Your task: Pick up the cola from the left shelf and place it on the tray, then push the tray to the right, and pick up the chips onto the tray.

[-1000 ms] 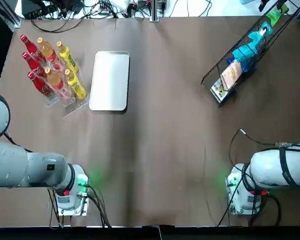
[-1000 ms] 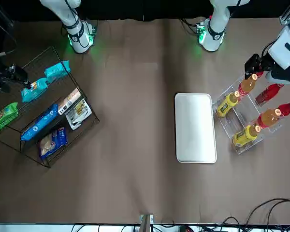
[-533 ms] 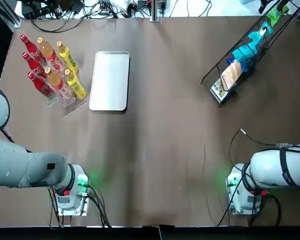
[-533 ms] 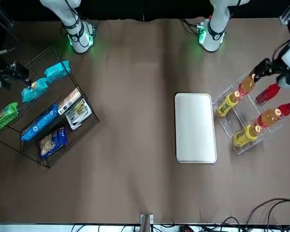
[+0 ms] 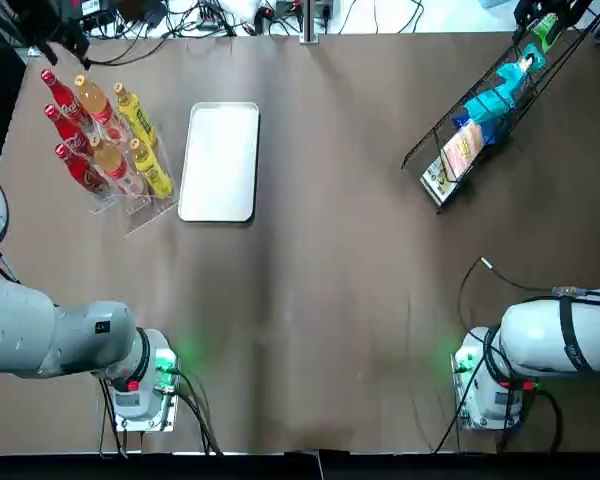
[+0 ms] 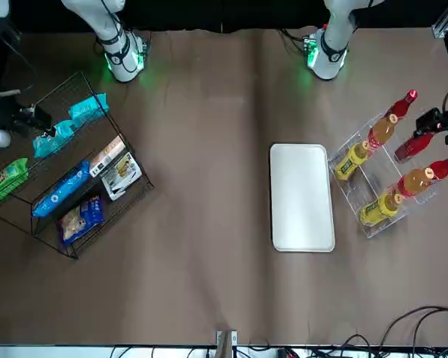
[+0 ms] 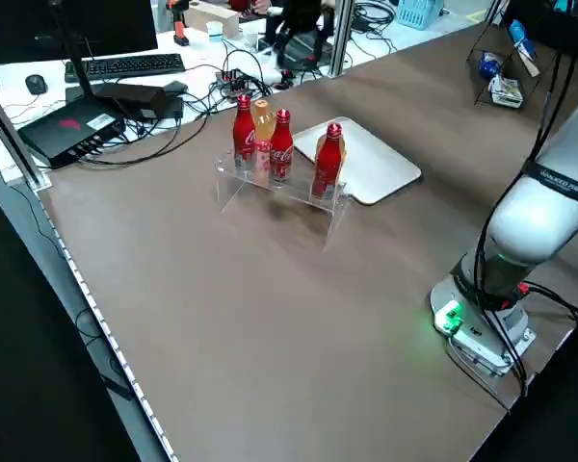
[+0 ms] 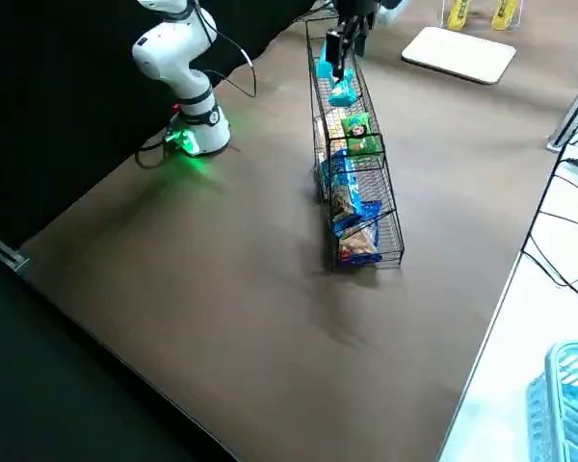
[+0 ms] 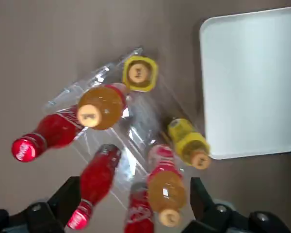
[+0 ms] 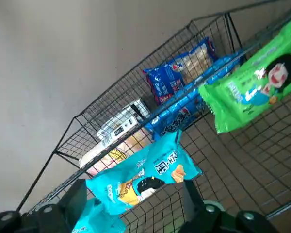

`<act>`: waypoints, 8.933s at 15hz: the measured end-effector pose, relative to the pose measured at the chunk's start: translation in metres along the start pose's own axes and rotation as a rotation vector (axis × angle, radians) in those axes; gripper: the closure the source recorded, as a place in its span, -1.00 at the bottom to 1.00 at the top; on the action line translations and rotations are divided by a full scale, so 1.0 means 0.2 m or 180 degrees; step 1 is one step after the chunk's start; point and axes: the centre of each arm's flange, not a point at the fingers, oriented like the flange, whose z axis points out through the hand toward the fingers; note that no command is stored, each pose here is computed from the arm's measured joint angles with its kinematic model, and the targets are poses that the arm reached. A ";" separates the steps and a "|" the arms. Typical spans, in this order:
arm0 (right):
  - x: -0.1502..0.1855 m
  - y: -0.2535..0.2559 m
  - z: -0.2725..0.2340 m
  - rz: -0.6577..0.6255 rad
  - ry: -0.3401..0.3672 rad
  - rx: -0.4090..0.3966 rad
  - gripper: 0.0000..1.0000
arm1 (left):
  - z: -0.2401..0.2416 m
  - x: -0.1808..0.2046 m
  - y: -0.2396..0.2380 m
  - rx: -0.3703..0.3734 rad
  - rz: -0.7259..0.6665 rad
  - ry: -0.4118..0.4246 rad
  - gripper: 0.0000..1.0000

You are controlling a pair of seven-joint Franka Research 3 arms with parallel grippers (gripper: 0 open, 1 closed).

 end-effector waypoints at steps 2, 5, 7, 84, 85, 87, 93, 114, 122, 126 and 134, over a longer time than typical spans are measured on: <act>0.00 0.02 0.05 0.0060 -0.0070 0.0004 -0.67 | 0.13 -0.05 -0.12 0.0015 0.0048 0.0065 -0.99; -0.01 0.03 0.12 0.0171 -0.0156 0.0006 -0.64 | 0.29 -0.11 -0.22 0.0051 0.0126 0.0156 -0.99; -0.01 0.04 0.13 0.0243 -0.0170 0.0004 -0.61 | 0.36 -0.15 -0.29 0.0073 0.0150 0.0197 -0.99; 0.27 -1.28 0.59 -0.0265 -0.0065 0.0219 0.94 | 0.87 0.55 0.77 0.0167 -0.0410 -0.0210 -1.00; 0.27 -1.28 0.60 -0.0260 -0.0068 0.0218 0.94 | 0.97 0.56 0.72 0.0138 -0.0403 -0.0219 -1.00; 0.28 -1.28 0.63 -0.0257 -0.0099 0.0206 0.94 | 1.21 0.60 0.68 0.0071 -0.0400 -0.0266 -1.00; 0.36 -1.36 0.85 -0.0295 -0.0060 0.0208 0.94 | 1.69 0.60 0.74 -0.0095 -0.0477 -0.0553 -0.98; 0.41 -1.51 1.30 -0.0389 -0.0246 0.0130 0.94 | 1.82 0.58 1.34 -0.0352 -0.0516 -0.0741 0.87; 0.37 -1.77 1.49 -0.0622 -0.0025 0.0186 0.94 | 1.83 0.49 2.38 -0.0513 -0.0450 -0.0720 0.88; 0.28 -1.93 1.66 -0.0782 -0.0097 0.0140 0.94 | 1.76 0.51 2.56 -0.0690 -0.0513 -0.0577 0.70; 0.28 -1.95 1.86 -0.0792 -0.0112 0.0112 0.67 | 1.14 0.89 1.78 -0.0418 -0.0755 0.0092 -0.81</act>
